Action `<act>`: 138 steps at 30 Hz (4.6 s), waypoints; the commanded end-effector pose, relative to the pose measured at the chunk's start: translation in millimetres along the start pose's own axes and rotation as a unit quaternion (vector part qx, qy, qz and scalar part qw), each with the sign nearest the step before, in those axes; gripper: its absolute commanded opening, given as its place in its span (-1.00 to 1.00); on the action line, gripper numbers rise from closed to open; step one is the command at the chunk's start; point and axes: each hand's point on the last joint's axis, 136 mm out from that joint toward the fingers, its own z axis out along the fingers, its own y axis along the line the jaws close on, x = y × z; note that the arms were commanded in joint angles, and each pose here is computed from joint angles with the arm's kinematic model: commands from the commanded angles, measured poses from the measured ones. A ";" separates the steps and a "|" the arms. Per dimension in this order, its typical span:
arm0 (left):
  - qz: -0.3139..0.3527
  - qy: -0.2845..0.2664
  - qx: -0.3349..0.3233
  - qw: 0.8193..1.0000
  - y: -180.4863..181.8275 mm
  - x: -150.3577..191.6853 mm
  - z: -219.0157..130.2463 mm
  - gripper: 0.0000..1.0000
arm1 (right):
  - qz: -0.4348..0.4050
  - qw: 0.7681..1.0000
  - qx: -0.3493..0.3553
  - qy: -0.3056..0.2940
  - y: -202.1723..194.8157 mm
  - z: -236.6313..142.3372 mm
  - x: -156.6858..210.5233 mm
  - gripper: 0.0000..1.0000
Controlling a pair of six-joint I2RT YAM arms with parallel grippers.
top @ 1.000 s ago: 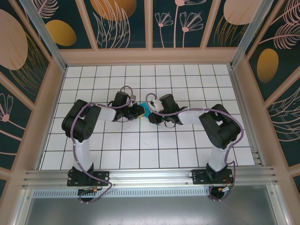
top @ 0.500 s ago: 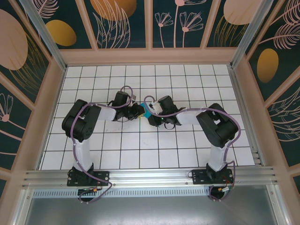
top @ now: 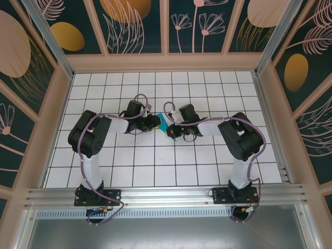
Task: Fold a paper plane with a square sheet of paper (pick it up from the middle)
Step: Fold the wing for the fifth time at the center of the table.
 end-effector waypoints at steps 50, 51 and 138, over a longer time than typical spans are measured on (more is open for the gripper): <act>0.054 -0.013 0.048 0.997 -5.4 28.0 4.4 -0.62 | 0.222 0.972 -0.055 0.062 -20.8 18.6 23.7 -1.00; 0.053 -0.012 0.045 0.998 -4.4 27.3 5.2 -0.62 | 0.222 0.971 -0.054 0.063 -21.7 18.9 24.1 -1.00; -0.016 0.038 -0.197 0.979 92.6 25.7 29.3 -0.69 | 0.139 0.986 0.062 0.065 24.9 -2.6 17.2 -0.78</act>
